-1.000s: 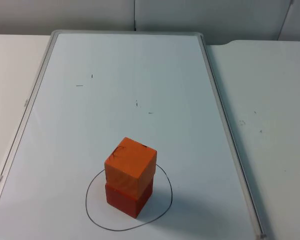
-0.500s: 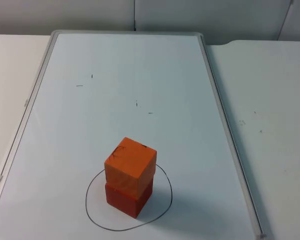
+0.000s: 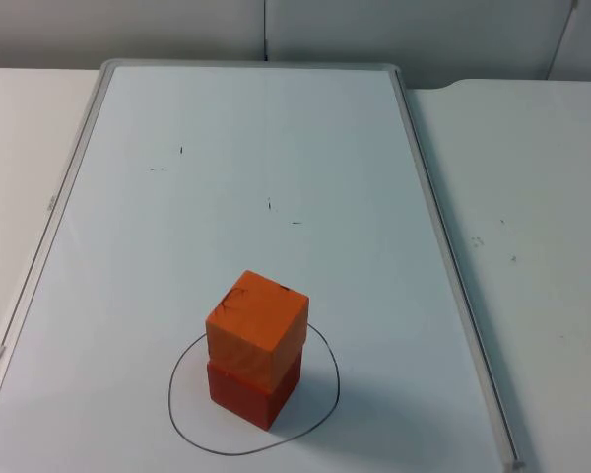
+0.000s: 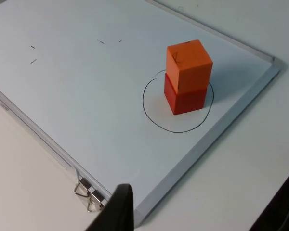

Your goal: Pick up one cube with the left hand and another cube with the right hand. First place the cube in the right hand at the target position, then stack the cube in the left hand on top.

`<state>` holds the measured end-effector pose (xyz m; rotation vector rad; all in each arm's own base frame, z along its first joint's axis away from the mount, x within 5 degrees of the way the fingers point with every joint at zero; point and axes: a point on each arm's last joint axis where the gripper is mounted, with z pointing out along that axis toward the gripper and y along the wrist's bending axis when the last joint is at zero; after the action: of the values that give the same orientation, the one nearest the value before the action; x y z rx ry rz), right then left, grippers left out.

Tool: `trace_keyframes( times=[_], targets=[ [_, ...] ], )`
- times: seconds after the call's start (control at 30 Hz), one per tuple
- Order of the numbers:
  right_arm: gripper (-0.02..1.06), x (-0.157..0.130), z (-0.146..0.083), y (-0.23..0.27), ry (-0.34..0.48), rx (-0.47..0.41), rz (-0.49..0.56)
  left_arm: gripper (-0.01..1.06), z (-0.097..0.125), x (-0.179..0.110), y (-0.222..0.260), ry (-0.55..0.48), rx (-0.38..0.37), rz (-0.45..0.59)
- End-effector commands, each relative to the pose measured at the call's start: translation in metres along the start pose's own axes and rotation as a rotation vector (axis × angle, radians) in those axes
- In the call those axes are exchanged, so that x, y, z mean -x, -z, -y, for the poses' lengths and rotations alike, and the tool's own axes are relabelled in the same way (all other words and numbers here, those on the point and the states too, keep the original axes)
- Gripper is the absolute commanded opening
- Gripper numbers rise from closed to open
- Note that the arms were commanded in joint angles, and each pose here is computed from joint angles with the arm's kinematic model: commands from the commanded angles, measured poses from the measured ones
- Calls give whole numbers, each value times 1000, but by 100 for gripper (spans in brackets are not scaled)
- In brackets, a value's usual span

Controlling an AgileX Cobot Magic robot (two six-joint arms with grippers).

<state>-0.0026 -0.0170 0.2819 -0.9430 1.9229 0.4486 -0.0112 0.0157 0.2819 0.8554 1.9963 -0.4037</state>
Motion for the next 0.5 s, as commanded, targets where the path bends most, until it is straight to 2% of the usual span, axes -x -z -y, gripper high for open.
trace_keyframes(
  times=[0.0, 0.37, 0.4, 0.47],
  targets=[
    [86, 1, 0, -2, 13, 4, 33, 105, 0, -1, 0, 1, -5, 2],
    [86, 1, 0, -2, 15, 0, 33, 105, 0, -1, 0, 1, -5, 2],
    [86, 2, 0, -2, 6, 0, 42, 105, 0, -1, 0, 1, -5, 2],
    [86, 2, -1, -8, -85, 11, 65, 105, 0, -1, 0, 1, -5, 2]
  ],
)
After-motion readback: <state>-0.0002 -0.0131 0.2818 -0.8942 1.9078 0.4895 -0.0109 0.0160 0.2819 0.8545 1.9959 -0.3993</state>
